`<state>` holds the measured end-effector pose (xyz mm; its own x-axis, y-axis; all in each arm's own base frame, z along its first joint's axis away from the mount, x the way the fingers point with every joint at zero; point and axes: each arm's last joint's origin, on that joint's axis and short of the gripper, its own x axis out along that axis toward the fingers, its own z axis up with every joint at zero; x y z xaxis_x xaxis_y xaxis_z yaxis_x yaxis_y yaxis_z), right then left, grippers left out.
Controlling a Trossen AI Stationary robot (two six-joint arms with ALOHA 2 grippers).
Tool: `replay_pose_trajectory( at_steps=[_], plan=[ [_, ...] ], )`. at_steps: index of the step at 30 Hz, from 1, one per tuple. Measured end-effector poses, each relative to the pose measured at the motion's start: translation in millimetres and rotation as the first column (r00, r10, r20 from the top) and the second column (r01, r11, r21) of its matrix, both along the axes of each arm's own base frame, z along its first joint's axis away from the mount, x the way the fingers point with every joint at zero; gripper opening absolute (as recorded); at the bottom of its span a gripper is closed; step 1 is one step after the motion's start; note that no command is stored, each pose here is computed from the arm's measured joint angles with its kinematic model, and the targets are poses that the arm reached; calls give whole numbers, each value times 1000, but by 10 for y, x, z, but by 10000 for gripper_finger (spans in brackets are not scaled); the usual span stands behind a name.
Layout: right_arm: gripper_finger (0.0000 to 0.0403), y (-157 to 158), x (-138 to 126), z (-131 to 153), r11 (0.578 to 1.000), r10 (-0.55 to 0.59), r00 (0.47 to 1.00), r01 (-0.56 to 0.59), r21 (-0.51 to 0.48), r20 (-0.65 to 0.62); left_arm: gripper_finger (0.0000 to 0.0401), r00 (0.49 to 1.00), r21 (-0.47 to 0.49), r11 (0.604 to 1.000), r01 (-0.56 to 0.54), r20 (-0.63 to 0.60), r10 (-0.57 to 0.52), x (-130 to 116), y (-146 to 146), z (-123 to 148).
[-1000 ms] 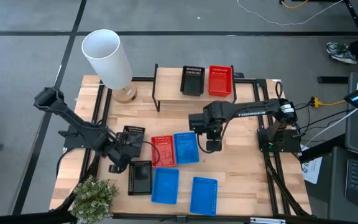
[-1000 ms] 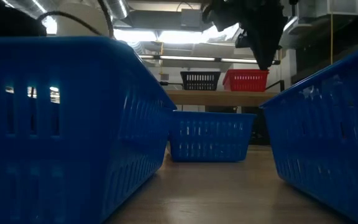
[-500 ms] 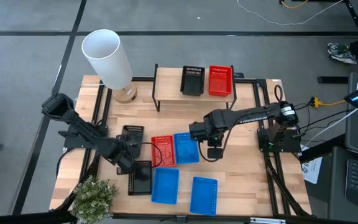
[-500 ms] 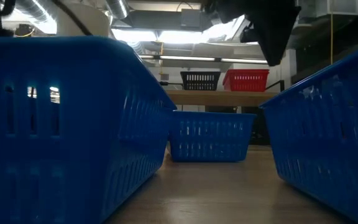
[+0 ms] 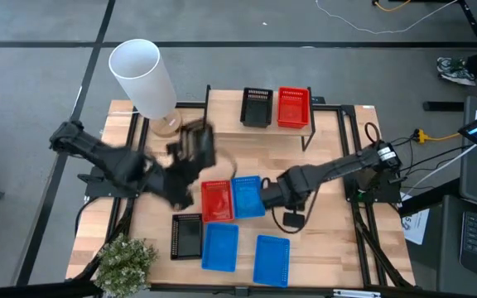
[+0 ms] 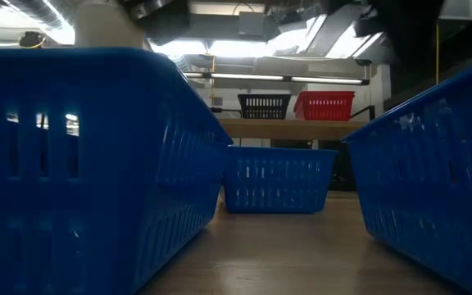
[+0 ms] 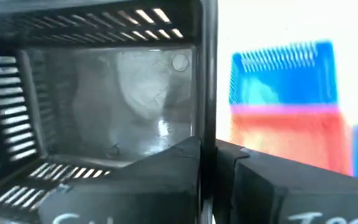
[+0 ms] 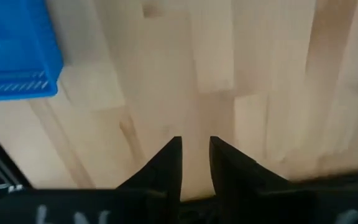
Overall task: Stack baskets on shelf by color
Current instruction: Stack the top black bin on top of the other black bin on the shelf
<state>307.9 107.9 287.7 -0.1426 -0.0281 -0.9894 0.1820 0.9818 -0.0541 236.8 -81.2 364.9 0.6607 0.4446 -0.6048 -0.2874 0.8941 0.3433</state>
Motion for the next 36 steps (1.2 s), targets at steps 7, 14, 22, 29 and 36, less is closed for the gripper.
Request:
replay_pose_trajectory(
  at_steps=[7, 14, 22, 29, 36],
  plan=[
    [79, 425, -177, -1, 992, -120, 993, 121, -25, 12, 0, 966, 30, 974, 222, 132, -224, 485, 953, 385],
    [79, 827, -394, -4, 964, -260, 964, 262, -41, 49, 0, 956, 3, 970, 245, 166, -242, 863, 1789, 229],
    [79, 1092, -593, -7, 944, -322, 944, 326, -54, 72, 0, 967, -26, 975, 222, 130, -217, 1276, 2106, -71],
    [79, 1180, -673, -7, 949, -305, 950, 309, -56, 74, 0, 984, -3, 986, 167, 62, -166, 1344, 2147, -140],
    [79, 1192, -685, -7, 952, -297, 952, 301, -58, 75, 0, 991, -29, 990, 134, 9, -134, 1380, 2169, -264]
  ],
)
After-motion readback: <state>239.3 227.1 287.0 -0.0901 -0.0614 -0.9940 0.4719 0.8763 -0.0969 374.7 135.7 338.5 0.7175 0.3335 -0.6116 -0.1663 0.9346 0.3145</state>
